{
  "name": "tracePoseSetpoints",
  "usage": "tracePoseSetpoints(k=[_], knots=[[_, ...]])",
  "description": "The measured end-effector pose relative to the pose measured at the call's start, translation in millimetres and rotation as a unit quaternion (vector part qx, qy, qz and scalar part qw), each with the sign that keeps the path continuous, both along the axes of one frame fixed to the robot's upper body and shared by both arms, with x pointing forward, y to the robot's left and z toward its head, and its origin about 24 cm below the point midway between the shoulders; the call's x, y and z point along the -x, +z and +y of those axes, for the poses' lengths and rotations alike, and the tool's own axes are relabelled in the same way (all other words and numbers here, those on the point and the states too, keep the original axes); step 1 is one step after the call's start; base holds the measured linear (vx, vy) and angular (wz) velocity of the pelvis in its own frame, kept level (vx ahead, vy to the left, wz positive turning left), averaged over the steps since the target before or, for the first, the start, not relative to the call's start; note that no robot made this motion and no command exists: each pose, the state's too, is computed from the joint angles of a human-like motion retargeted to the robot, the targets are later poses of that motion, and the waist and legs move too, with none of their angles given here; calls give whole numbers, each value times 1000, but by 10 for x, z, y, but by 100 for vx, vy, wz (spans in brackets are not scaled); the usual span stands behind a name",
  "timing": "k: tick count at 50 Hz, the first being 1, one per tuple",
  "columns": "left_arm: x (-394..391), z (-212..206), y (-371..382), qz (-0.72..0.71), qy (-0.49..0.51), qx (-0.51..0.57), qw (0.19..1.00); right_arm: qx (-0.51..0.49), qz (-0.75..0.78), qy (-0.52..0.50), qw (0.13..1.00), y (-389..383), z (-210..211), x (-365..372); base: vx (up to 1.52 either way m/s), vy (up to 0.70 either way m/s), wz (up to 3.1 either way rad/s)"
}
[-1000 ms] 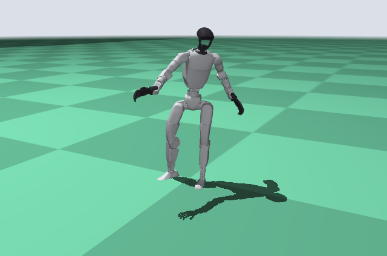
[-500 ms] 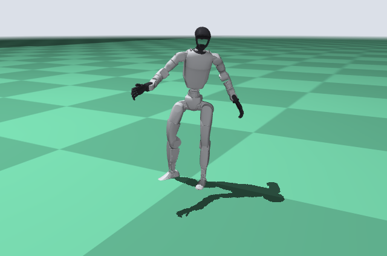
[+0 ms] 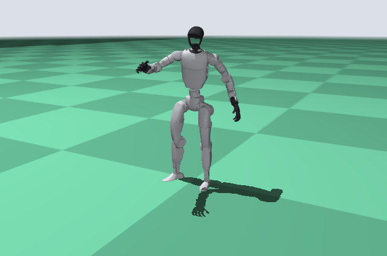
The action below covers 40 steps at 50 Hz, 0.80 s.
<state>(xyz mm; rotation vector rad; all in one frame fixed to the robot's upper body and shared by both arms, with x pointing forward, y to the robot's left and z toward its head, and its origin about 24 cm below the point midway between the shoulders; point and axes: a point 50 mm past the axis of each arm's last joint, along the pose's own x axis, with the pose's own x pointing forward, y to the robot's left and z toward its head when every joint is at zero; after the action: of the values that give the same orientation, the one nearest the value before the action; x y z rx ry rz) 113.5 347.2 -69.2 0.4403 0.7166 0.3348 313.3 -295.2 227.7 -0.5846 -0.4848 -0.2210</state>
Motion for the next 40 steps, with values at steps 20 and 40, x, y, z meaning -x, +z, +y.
tracePoseSetpoints(k=[20, 40], knots=[[-17, -272, -92, 23, -74, 17, 997, 52, -161, -134, 976, 296, 4, 240, 9, -11, -29], [-283, -585, -138, -3, -106, 52, 993, -25, -190, -139, 972, 204, -192, 516, 12, -18, -26]])
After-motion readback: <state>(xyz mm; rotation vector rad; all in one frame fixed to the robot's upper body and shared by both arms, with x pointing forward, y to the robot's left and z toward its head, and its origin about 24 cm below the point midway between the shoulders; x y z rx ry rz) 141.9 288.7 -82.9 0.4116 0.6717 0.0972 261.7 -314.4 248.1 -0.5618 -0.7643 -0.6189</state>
